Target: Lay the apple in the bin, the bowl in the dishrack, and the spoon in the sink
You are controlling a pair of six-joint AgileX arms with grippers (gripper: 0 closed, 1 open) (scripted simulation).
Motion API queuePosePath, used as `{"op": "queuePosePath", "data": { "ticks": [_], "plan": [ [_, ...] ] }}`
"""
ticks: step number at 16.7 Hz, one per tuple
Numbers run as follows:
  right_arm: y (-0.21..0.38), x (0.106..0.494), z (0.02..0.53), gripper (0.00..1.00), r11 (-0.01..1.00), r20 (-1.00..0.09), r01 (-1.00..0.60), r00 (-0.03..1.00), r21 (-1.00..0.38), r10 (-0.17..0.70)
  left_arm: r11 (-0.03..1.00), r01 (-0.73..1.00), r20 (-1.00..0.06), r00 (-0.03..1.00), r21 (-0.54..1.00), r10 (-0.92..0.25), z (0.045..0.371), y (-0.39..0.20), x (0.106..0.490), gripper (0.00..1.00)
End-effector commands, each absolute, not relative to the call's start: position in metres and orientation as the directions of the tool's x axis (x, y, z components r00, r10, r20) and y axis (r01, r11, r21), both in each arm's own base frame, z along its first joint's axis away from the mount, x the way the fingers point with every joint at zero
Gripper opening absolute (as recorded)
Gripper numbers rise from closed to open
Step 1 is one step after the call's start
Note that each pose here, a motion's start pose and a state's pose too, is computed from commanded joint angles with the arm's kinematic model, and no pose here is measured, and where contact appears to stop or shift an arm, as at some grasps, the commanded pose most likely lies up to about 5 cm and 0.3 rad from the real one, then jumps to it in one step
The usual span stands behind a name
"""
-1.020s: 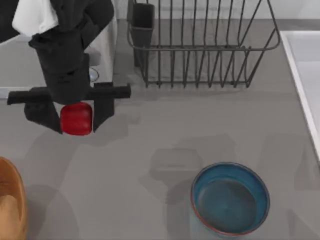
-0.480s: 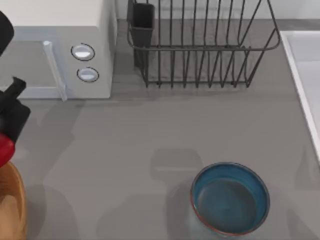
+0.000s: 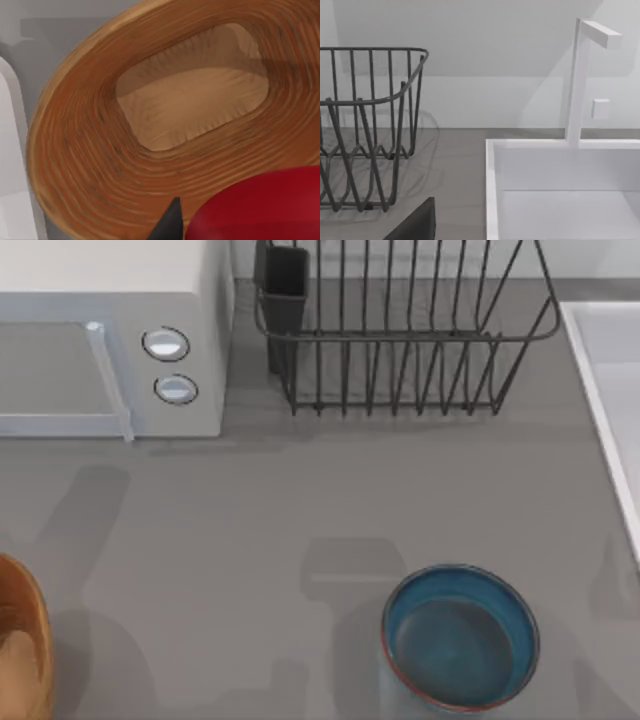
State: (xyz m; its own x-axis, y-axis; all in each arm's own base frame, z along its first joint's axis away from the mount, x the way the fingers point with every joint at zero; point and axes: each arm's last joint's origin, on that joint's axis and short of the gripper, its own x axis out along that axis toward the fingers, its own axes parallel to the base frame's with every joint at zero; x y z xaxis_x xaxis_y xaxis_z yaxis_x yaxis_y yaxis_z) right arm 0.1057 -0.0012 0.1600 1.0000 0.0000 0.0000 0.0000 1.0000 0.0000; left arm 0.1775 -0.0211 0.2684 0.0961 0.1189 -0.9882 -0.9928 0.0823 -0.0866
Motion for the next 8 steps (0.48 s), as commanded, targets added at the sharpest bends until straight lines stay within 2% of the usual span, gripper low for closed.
{"op": "queuePosePath", "data": {
  "ticks": [4, 8],
  "plan": [
    [-0.001, 0.106, 0.160, 1.00, 1.000, 0.000, 0.000, 1.000, 0.000, 0.000, 0.091, -0.992, -0.989, 0.095, -0.085, 0.117, 0.268, -0.022, 0.178, 0.00],
    [-0.001, 0.106, 0.160, 1.00, 1.000, 0.000, 0.000, 1.000, 0.000, 0.000, 0.089, -0.992, -0.988, 0.103, -0.093, 0.118, 0.243, -0.019, 0.182, 0.00]
  ]
}}
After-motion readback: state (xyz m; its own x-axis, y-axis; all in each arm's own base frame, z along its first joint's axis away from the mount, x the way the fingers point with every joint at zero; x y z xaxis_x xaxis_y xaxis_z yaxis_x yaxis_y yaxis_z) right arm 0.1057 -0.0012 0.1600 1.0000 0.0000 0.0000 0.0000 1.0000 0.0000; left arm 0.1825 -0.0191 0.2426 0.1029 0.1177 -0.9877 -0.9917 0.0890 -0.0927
